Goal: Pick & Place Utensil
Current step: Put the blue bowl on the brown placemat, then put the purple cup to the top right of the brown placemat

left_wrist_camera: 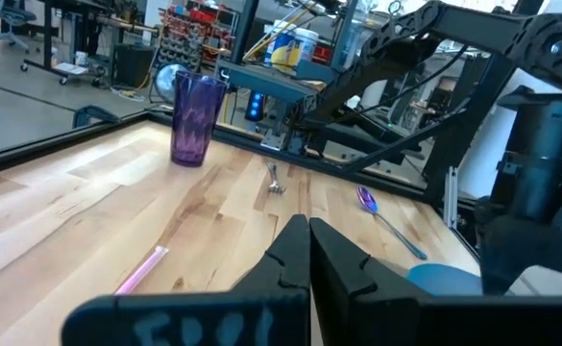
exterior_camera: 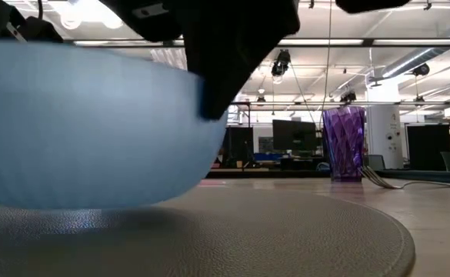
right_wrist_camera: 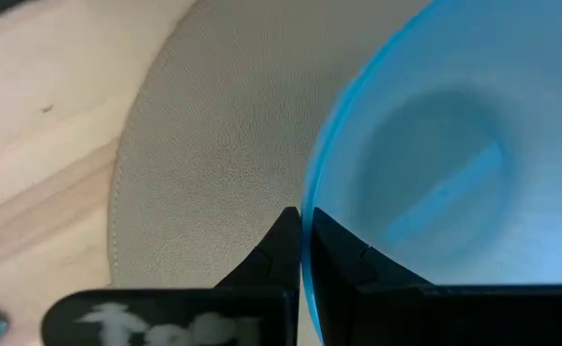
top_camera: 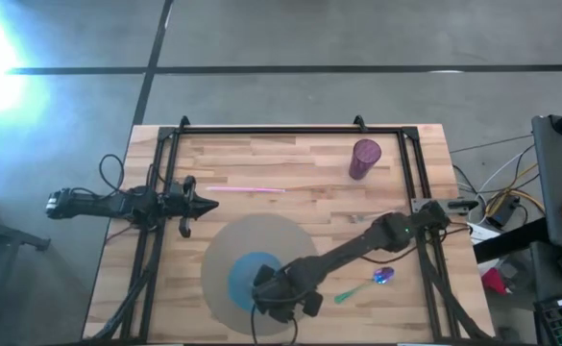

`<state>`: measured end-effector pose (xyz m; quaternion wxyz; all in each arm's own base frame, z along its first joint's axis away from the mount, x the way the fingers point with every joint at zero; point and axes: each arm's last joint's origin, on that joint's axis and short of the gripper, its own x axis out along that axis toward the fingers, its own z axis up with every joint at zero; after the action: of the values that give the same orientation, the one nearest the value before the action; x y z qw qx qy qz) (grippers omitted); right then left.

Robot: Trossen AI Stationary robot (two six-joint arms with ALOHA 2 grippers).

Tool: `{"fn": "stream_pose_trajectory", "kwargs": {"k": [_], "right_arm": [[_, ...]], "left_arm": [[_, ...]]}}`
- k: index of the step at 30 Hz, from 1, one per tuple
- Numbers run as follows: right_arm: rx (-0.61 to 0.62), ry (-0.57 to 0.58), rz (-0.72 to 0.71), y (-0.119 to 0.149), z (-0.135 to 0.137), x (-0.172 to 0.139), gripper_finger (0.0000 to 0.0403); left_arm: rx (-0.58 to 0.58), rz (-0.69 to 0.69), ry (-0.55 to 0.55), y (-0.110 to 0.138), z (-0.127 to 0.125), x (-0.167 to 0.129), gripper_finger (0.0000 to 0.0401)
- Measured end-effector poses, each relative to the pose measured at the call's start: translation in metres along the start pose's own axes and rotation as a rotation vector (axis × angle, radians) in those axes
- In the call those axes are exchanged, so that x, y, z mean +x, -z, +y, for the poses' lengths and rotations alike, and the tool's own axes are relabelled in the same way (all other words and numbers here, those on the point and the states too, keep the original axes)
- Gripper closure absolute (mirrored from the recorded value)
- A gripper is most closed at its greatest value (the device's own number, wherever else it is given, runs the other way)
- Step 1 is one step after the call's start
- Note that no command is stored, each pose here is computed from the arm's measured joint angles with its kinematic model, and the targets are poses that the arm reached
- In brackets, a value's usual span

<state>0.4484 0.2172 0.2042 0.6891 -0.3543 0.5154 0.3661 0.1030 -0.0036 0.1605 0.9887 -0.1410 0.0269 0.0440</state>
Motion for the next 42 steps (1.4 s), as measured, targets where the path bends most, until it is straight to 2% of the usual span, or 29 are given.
{"fn": "stream_pose_trajectory", "kwargs": {"k": [16, 30, 42], "right_arm": [[0.028, -0.039, -0.005, 0.003, -0.001, 0.005, 0.0389], [0.03, -0.038, -0.006, 0.004, -0.001, 0.003, 0.0304], [0.135, -0.025, -0.027, 0.009, 0.004, -0.044, 0.0262]], "left_arm": [[0.001, 0.0, 0.0, 0.0, 0.0, 0.0, 0.0401], [0.003, -0.001, 0.0, 0.0, 0.0, 0.0, 0.0401], [0.013, -0.001, 0.001, 0.0, 0.0, 0.0, 0.04]]}}
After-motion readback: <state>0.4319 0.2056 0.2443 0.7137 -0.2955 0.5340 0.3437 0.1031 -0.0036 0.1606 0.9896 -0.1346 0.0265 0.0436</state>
